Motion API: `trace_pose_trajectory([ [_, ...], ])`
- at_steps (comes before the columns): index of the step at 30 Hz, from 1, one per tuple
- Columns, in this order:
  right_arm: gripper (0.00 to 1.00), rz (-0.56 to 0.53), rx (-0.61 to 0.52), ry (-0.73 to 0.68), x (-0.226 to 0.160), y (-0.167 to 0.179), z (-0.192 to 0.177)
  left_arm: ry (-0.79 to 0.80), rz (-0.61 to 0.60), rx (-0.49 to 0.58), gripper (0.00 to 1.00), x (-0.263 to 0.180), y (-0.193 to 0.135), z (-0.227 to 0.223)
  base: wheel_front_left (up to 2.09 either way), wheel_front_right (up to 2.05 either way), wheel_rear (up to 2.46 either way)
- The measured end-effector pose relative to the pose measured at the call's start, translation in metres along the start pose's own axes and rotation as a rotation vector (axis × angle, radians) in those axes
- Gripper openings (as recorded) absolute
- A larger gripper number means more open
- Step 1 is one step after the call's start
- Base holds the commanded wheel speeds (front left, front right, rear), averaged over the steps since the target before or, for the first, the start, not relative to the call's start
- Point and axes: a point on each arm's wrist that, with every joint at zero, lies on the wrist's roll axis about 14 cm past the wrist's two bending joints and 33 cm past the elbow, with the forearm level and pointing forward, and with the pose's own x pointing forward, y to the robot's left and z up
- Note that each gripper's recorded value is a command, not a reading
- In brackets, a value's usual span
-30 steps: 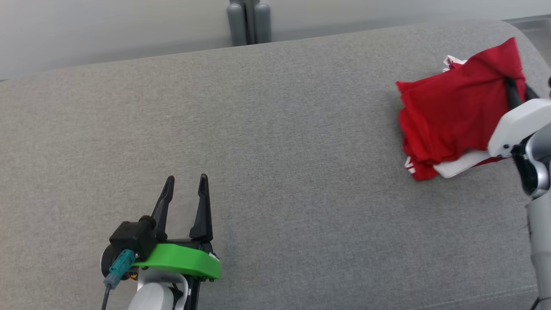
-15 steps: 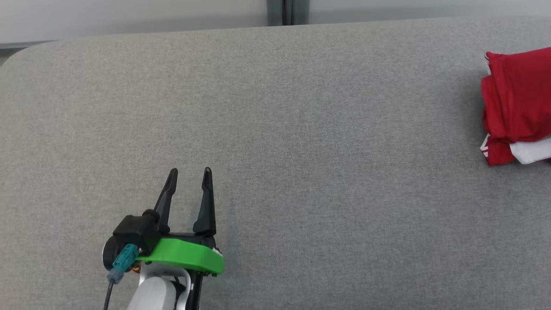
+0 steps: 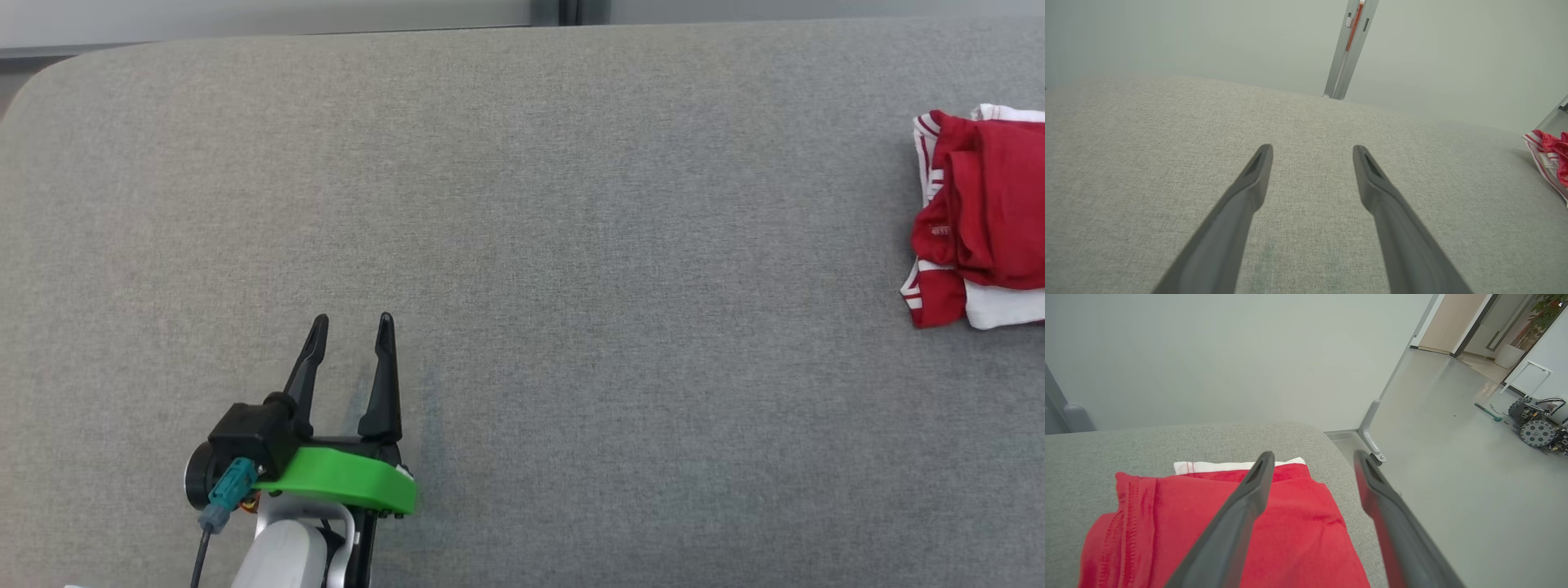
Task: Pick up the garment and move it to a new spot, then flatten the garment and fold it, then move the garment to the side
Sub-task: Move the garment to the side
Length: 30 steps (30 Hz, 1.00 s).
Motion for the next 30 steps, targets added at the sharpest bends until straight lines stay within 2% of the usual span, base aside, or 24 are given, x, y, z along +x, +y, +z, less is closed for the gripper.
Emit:
trace_pose_trajectory([
  [8, 1.0, 0.047, -0.008, -0.103, -0.011, 0.012, 0.028, 0.001, -0.039, -0.002, 1.0, 0.004, -0.013, 0.0, 0.0, 0.0, 0.0],
  [14, 1.0, 0.148, 0.005, -0.192, -0.032, 0.046, 0.049, -0.042, -0.041, -0.008, 1.0, 0.007, -0.017, 0.016, 0.0, 0.0, 0.0],
  [24, 1.0, 0.281, 0.171, -0.265, -0.09, 0.094, 0.051, -0.086, -0.038, 0.018, 1.0, -0.003, -0.02, 0.034, 0.0, 0.0, 0.0],
  [30, 1.0, 0.348, 0.22, -0.31, -0.126, 0.116, 0.046, -0.086, -0.015, 0.01, 1.0, -0.018, -0.015, 0.034, 0.0, 0.0, 0.0],
])
